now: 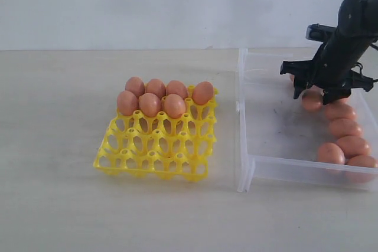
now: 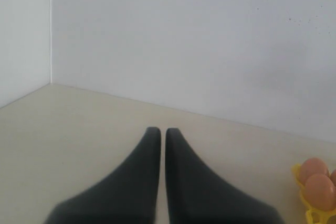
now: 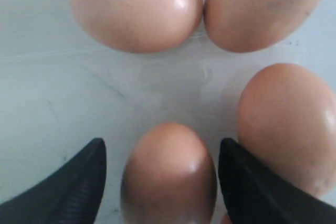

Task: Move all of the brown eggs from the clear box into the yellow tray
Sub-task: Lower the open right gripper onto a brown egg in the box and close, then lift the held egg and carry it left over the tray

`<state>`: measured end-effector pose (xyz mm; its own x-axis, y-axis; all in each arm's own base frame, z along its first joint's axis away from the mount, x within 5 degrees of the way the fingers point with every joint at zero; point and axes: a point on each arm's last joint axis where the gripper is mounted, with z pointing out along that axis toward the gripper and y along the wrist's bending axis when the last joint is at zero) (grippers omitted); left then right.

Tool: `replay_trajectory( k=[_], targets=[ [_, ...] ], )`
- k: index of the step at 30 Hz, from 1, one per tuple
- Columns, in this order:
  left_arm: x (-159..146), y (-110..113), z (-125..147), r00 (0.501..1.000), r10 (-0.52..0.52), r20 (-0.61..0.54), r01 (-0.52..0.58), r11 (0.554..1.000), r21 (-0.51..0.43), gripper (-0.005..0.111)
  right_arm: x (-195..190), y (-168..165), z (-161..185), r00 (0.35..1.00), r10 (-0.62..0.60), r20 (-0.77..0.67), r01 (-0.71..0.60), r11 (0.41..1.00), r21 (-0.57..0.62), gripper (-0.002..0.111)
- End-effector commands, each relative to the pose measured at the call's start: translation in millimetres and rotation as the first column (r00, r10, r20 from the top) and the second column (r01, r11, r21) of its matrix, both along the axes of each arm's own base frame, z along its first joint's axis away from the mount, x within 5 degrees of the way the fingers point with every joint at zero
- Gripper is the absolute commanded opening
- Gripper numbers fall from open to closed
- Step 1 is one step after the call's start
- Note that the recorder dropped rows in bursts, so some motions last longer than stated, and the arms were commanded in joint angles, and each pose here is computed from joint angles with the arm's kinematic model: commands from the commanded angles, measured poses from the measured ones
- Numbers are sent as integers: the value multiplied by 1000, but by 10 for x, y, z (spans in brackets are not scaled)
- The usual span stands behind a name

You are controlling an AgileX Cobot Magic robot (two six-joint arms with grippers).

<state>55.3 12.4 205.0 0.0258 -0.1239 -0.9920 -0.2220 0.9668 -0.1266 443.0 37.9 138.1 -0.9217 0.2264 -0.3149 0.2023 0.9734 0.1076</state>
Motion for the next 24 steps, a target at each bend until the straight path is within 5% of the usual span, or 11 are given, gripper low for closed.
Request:
replay_trajectory(
  k=[1,2,7,10,14,18,24],
  targets=[
    [-3,0,13,1000,2,17,-2,1000,-14,4,29,-25,-67,1000,-2,5,2,1000,-12,56],
    [-3,0,13,1000,2,17,-2,1000,-14,4,29,-25,-78,1000,-2,2,2,1000,-12,55],
    [-3,0,13,1000,2,17,-2,1000,-14,4,54,-23,-88,1000,12,28,-11,1000,-15,0],
    [-3,0,13,1000,2,17,-2,1000,-14,4,109,96,-90,977,158,145,-150,986,-67,0],
    [-3,0,13,1000,2,17,-2,1000,-14,4,67,309,-160,906,194,376,-180,981,-73,0],
    [-3,0,13,1000,2,17,-2,1000,-14,4,-141,482,-164,681,178,710,-188,980,-65,0],
    [-3,0,13,1000,2,17,-2,1000,-14,4,-683,548,-140,278,97,956,-281,959,-15,0]
  ],
)
